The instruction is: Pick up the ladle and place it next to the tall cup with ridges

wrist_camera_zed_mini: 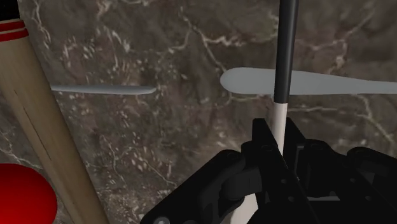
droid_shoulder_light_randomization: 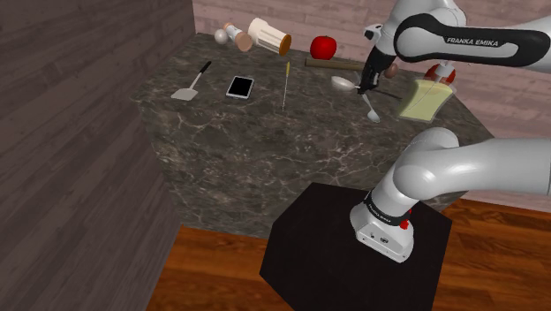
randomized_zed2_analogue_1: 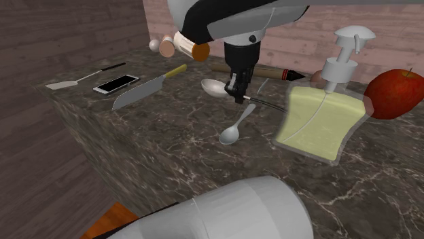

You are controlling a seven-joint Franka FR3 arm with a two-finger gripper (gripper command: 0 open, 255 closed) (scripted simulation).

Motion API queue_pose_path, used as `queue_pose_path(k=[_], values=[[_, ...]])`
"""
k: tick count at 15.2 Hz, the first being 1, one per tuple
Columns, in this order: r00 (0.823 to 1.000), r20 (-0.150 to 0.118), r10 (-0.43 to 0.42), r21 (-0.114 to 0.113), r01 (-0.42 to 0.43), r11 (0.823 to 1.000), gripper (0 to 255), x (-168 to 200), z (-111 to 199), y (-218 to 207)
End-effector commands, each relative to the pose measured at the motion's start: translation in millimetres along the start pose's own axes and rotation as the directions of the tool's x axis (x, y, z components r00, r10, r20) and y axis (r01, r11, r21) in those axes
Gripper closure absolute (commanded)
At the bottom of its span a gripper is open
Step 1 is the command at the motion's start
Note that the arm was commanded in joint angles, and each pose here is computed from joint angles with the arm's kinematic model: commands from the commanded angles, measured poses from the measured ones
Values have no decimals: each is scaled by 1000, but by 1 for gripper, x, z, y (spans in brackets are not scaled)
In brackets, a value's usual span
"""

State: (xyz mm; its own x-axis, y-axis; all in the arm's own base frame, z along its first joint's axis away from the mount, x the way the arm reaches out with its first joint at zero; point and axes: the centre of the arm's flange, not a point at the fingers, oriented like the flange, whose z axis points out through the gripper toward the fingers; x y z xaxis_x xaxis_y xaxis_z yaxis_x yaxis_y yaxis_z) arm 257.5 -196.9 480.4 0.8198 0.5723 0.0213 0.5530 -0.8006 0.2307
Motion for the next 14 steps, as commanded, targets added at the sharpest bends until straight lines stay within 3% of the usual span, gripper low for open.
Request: queue_pose_path(k=[1, 14], values=[[1000, 0, 0, 0, 0, 1000, 255, 0, -10, 1], [1000, 0, 0, 0, 0, 1000, 255, 1, -77, 17]])
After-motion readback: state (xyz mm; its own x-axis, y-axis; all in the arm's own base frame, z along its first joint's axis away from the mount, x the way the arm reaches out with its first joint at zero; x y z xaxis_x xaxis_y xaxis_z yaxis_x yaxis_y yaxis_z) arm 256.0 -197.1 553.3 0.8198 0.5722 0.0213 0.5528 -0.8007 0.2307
